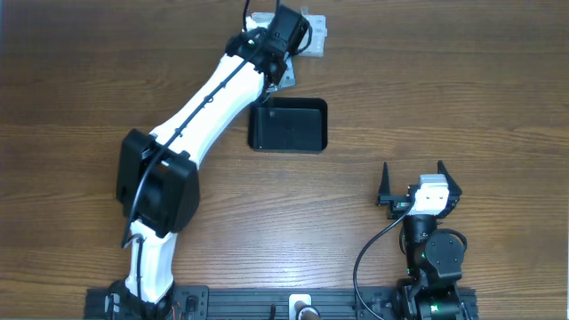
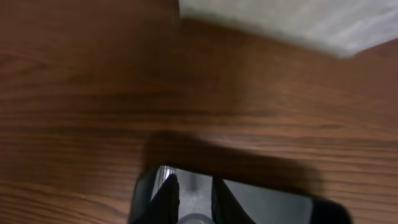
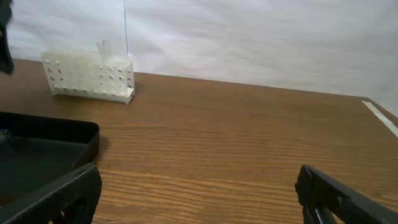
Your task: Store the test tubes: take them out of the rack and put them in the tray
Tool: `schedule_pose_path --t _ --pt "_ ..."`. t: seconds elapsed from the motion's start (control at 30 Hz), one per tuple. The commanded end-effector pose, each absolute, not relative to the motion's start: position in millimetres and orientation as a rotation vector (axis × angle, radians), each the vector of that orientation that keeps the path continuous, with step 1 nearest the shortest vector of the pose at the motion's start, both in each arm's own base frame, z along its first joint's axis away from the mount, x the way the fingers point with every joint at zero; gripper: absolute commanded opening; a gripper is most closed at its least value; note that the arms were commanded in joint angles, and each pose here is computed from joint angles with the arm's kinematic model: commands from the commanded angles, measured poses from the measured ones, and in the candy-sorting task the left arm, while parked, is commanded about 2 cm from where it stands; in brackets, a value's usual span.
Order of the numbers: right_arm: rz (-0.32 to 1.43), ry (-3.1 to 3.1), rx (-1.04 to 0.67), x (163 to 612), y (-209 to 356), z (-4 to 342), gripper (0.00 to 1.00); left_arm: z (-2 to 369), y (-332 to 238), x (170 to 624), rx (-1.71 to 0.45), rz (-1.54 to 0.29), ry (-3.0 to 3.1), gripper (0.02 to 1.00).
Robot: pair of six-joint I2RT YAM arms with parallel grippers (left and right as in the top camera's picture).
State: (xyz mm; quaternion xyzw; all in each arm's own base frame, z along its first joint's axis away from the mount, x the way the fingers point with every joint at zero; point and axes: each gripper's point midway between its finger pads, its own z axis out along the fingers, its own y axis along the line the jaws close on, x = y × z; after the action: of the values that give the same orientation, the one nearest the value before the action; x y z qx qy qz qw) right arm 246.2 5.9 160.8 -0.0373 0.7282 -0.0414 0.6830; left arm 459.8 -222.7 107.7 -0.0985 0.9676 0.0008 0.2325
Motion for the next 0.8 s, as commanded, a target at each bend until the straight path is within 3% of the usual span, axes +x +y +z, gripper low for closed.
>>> schedule_pose_path --t 0.03,0.8 --pt "-0.087 1.634 -0.082 246.0 6.3 158.9 0.993 82.4 -225.4 454.9 -0.286 0.003 2.720 0.040" --pt "-0.087 1.634 -0.082 246.0 6.3 158.9 0.991 47.5 -234.5 439.5 -0.168 0.060 2.819 0.040"
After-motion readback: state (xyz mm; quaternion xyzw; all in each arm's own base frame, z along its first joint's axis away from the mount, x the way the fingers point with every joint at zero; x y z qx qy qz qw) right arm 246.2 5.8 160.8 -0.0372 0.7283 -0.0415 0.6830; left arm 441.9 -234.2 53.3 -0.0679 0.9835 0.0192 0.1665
